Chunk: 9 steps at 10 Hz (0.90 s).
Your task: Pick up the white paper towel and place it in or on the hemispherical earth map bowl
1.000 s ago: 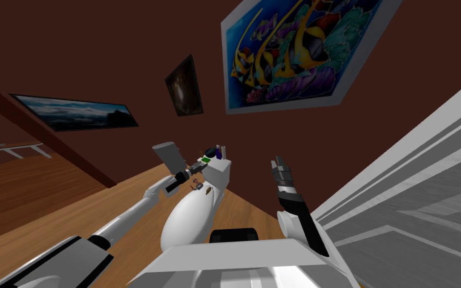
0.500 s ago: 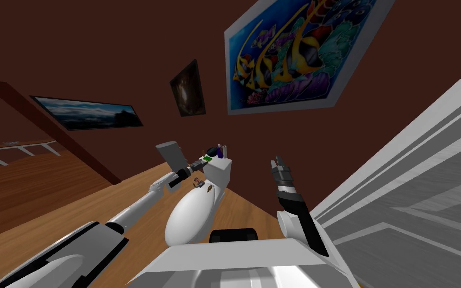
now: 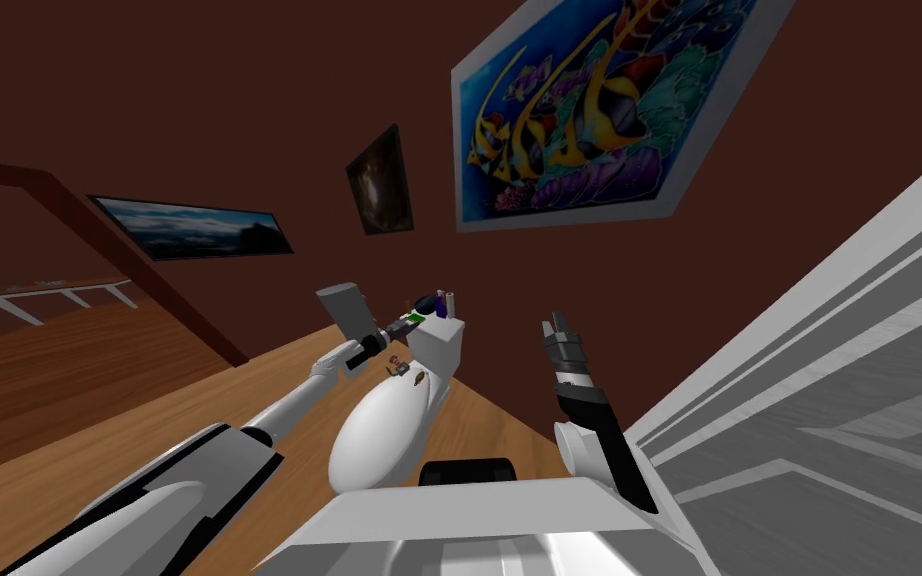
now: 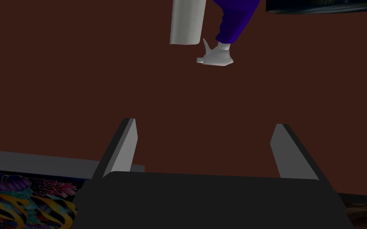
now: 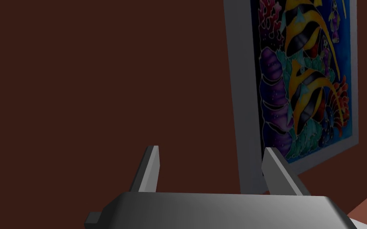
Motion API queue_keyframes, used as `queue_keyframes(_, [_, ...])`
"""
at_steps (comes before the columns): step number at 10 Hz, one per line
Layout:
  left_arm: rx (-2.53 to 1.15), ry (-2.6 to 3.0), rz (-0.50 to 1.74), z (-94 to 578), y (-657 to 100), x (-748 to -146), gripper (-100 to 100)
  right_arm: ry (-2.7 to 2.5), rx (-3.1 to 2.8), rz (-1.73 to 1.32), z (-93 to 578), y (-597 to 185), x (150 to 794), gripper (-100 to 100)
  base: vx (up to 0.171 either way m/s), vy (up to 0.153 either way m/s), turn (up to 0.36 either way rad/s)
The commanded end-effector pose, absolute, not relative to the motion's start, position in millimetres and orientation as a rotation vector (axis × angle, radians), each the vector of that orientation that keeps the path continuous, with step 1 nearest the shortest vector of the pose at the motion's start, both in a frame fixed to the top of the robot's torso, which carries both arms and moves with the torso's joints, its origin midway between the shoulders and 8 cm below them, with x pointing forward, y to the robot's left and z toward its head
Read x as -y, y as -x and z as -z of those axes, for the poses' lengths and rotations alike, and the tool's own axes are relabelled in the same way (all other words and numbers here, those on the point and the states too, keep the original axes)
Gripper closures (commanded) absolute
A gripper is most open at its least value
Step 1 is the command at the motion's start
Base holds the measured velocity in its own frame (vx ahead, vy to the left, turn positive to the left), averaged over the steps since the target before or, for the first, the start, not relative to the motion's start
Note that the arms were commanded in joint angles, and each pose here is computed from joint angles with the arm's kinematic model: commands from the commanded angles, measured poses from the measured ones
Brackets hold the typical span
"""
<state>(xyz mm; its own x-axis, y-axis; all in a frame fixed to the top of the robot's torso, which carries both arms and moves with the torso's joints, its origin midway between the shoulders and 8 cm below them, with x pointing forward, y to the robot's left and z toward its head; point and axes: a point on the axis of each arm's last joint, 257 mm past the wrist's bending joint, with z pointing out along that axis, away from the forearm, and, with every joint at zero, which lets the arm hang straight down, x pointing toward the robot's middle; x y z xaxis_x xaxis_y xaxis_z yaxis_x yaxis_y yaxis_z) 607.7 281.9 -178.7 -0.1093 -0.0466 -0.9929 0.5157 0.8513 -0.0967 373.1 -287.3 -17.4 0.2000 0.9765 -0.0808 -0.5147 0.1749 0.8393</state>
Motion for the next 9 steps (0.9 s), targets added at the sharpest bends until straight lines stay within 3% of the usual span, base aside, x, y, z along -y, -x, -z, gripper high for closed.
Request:
queue_keyframes(1, [-1.626, -0.376, 0.497, 182, -612, -278, -100, -0.780, -0.739, -1.205, 17, -373, 287, 0, 0.070, -0.057, 0.032])
queue_keyframes(9, [-1.652, -0.413, 0.500, 195, -632, -249, -100, -0.780, -0.739, -1.205, 17, -373, 287, 0, 0.119, -0.084, 0.019])
